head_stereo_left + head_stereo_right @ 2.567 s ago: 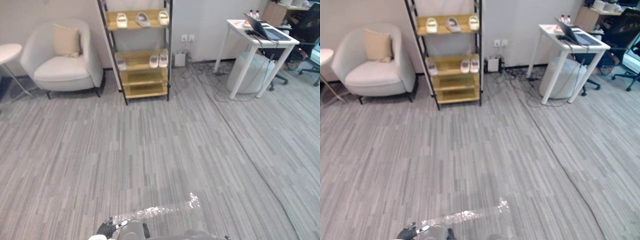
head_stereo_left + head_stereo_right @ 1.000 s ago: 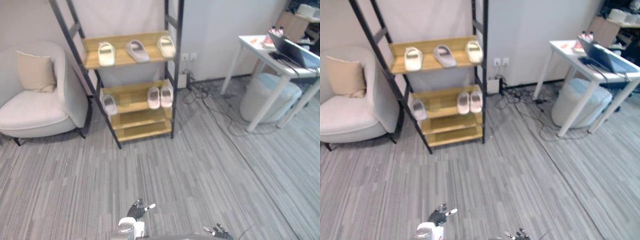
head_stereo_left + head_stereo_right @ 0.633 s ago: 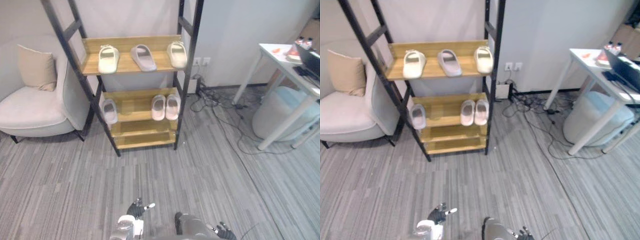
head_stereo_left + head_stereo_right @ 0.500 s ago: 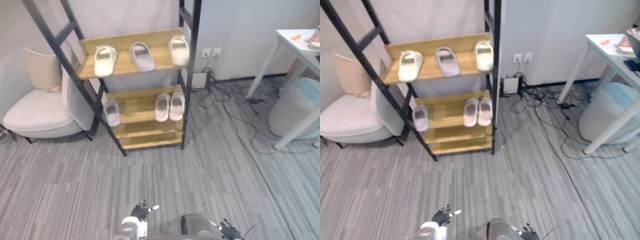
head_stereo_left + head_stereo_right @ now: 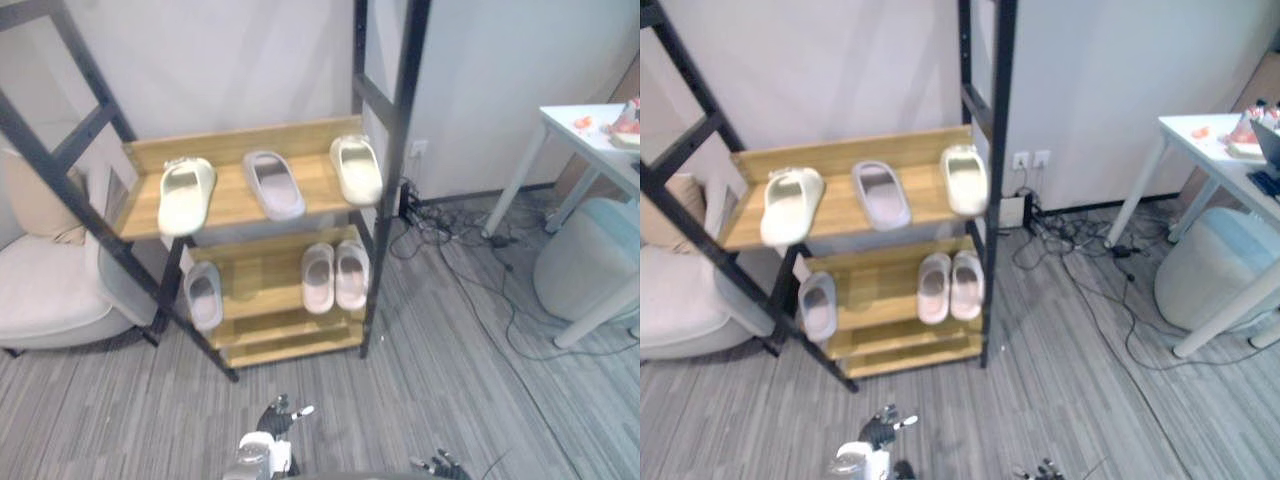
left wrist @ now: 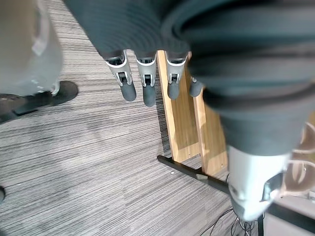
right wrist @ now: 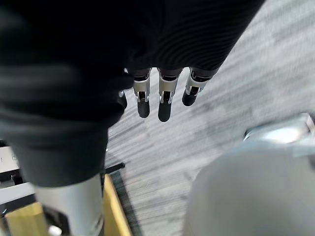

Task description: Organize the slippers on the shoe rack

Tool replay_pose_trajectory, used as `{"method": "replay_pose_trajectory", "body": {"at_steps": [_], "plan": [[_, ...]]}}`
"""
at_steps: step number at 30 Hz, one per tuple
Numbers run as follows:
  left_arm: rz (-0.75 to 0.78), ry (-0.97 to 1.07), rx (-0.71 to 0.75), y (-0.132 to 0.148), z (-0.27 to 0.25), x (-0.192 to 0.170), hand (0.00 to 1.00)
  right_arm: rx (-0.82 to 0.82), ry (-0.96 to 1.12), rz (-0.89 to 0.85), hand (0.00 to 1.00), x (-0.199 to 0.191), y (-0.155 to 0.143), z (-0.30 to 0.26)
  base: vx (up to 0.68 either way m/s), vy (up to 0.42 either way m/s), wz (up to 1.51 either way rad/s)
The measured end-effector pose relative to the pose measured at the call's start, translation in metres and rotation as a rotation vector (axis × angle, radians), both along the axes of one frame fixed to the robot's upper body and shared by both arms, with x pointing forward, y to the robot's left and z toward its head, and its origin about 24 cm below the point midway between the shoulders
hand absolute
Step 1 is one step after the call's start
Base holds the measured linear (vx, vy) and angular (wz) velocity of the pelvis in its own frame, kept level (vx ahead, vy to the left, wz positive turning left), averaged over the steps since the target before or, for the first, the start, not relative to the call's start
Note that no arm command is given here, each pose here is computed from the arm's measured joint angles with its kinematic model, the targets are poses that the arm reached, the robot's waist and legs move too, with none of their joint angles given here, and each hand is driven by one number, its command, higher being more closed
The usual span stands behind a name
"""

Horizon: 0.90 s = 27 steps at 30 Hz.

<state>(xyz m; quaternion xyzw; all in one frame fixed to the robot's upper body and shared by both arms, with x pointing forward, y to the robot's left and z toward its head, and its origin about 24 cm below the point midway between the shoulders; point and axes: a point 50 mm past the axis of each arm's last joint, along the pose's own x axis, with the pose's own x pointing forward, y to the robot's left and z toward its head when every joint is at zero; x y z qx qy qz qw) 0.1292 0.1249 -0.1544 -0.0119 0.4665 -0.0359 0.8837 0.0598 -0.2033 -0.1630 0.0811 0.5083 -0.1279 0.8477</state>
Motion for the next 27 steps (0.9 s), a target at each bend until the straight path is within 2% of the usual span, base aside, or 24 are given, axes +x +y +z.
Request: {"method": "replay_pose_trajectory", "body": {"at_steps": [4,9,12,15,20,27], "plan": [[-0.008,0.017,0.024,0.007,-0.002,-0.002,0.00,-0.019,-0.039,0.003,0.00,0.012,-0.007,0.004,0.34,0.140,-0.02],[-0.006,0.038,0.037,0.012,-0.004,-0.003,0.00,-0.004,-0.051,-0.015,0.00,0.015,-0.003,0.003,0.18,-0.119,0.35],[0.000,0.043,-0.006,-0.001,-0.004,-0.005,0.00,-0.030,-0.007,-0.036,0.00,0.005,-0.016,0.002,0.14,-0.175,0.28],[0.031,0.058,-0.020,0.002,-0.005,-0.008,0.00,-0.043,-0.002,-0.049,0.00,0.002,-0.022,0.002,0.04,-0.123,0.12],[0.032,0.038,-0.014,0.004,-0.004,-0.003,0.00,-0.021,0.018,-0.037,0.00,-0.002,-0.013,-0.001,-0.07,-0.066,0.24],[0.049,0.029,-0.016,0.005,-0.003,-0.001,0.00,-0.024,0.011,-0.061,0.00,0.000,-0.016,0.000,-0.05,0.037,-0.20]]}}
